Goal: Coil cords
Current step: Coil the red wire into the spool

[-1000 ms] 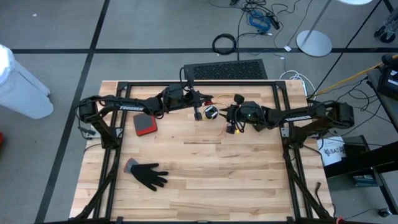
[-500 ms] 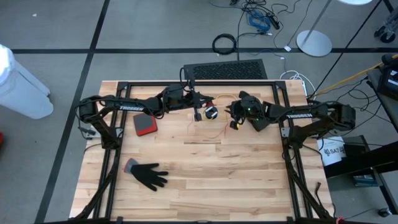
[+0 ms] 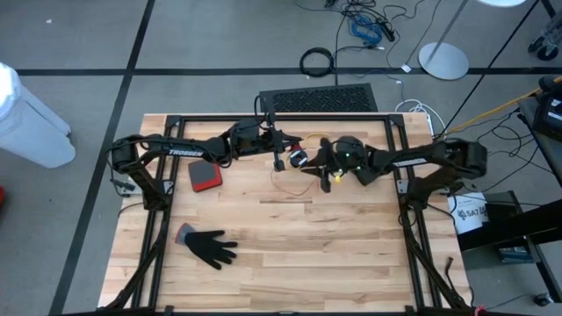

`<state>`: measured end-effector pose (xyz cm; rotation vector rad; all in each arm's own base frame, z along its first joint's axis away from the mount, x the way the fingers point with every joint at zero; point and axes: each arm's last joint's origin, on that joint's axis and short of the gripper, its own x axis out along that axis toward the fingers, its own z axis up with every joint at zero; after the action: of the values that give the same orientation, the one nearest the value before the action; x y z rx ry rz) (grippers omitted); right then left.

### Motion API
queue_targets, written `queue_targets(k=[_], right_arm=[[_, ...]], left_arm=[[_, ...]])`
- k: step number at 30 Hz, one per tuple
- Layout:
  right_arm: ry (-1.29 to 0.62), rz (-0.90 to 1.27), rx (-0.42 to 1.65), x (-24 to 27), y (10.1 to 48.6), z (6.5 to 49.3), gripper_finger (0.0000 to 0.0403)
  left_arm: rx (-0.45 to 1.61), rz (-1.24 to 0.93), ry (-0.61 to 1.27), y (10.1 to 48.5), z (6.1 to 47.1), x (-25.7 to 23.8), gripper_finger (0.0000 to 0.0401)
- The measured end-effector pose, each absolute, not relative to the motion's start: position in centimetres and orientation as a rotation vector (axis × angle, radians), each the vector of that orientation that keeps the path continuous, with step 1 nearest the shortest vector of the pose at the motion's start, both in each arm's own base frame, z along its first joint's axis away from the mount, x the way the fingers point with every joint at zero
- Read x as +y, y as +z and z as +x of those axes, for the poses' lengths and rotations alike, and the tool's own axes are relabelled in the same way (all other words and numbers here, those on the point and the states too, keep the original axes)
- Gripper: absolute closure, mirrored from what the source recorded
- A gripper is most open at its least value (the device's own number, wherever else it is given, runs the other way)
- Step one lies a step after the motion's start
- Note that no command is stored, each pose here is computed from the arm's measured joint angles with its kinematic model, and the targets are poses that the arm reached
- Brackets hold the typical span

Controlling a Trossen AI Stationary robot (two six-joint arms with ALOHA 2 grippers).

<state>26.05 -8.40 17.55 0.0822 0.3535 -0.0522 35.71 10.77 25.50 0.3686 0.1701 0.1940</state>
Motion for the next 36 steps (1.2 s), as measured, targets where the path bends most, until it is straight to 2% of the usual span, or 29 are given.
queue_targets(k=[10, 16, 23, 36], right_arm=[[-0.054, 0.131, 0.173, -9.2, 13.3, 29.2, 0.0332], [-0.031, 0.14, 0.138, -9.3, 11.4, 31.2, 0.0332], [-0.104, 0.12, 0.111, -9.8, 10.7, 33.0, 0.0332], [-0.096, 0.092, 0.077, -10.1, 11.3, 34.1, 0.0332]], left_arm=[[0.163, 0.349, 0.19, 25.5, 35.7, 10.8, 0.0401], [0.161, 0.349, 0.19, 25.5, 35.7, 10.8, 0.0401], [0.155, 0.349, 0.191, 25.6, 35.7, 10.8, 0.0401], [0.15, 0.348, 0.193, 25.7, 35.7, 10.8, 0.0401]])
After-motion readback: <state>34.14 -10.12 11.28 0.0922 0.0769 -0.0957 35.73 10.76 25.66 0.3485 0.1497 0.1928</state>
